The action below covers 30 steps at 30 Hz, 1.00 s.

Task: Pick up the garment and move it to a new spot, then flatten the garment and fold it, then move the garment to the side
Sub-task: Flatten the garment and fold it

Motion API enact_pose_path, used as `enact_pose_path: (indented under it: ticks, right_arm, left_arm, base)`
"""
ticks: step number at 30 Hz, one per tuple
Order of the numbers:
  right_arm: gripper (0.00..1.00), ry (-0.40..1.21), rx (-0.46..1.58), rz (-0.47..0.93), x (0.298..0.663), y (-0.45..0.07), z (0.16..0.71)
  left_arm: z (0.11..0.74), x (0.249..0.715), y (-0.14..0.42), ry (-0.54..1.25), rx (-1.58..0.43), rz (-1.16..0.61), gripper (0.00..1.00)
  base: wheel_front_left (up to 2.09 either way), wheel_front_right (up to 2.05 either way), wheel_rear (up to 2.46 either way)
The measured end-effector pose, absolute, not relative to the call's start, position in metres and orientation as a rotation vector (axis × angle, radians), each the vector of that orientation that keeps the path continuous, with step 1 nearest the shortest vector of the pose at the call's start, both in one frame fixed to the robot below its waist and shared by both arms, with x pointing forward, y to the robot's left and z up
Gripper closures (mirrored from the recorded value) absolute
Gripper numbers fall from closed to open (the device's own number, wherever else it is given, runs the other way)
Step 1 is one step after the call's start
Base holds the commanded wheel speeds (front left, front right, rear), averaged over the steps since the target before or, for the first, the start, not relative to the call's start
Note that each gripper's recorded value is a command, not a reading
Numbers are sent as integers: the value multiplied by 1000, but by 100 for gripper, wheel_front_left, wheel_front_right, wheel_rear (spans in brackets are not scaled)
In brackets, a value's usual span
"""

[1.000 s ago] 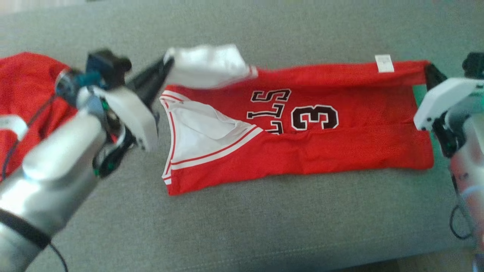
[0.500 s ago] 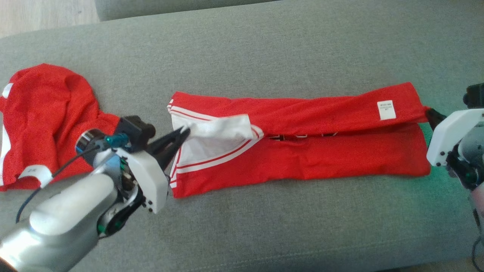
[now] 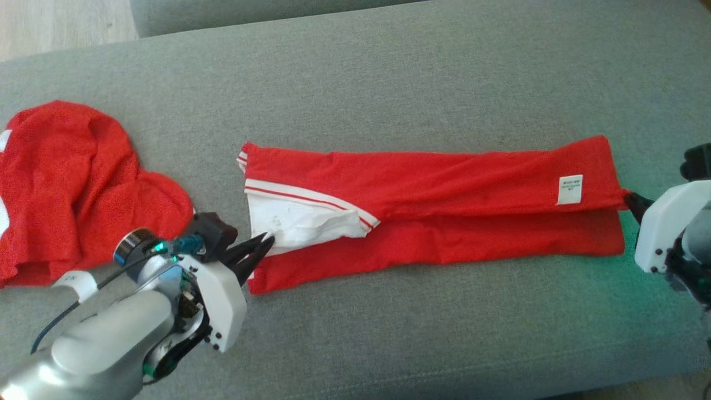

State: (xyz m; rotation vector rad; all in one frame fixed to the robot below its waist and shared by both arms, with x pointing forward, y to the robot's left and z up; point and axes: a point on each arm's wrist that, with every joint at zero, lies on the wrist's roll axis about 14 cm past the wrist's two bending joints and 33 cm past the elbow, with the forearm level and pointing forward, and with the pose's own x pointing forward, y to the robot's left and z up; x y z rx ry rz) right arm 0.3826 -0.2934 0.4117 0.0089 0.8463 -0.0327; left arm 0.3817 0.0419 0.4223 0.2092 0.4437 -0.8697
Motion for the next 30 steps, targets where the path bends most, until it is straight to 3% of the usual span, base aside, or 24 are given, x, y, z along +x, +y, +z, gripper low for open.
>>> enact_pose_path:
  ticks: [2,3,4,5,6,7,8,18,30]
  right_arm:
    - [100,857,11,-32,379,-292,411]
    - [89,864,7,-32,376,-292,410]
    - [89,869,9,-32,374,-291,409]
    - [15,871,13,-34,372,-292,408]
    - [0,873,19,-35,371,-291,408]
    - [0,875,24,-34,370,-290,408]
    - [0,879,26,-31,368,-288,408]
    - [0,756,48,-80,375,-298,434]
    - [0,260,147,-55,408,-275,505]
  left_arm:
    - [419,383,44,453,216,-862,100]
    - [418,383,43,454,216,-862,100]
    - [417,383,43,456,216,-860,100]
    - [416,384,43,457,216,-858,100]
    - [415,384,42,455,216,-856,62]
    - [415,385,41,453,215,-855,20]
    - [415,385,41,452,215,-855,0]
    - [437,399,44,357,153,-759,0]
    - [529,455,76,54,-209,-381,0]
  base:
    - [0,0,0]
    - [0,0,0]
    - [0,0,0]
    - [0,0,0]
    - [0,0,0]
    - [0,0,0]
    - [0,0,0]
    - [0,0,0]
    - [0,0,0]
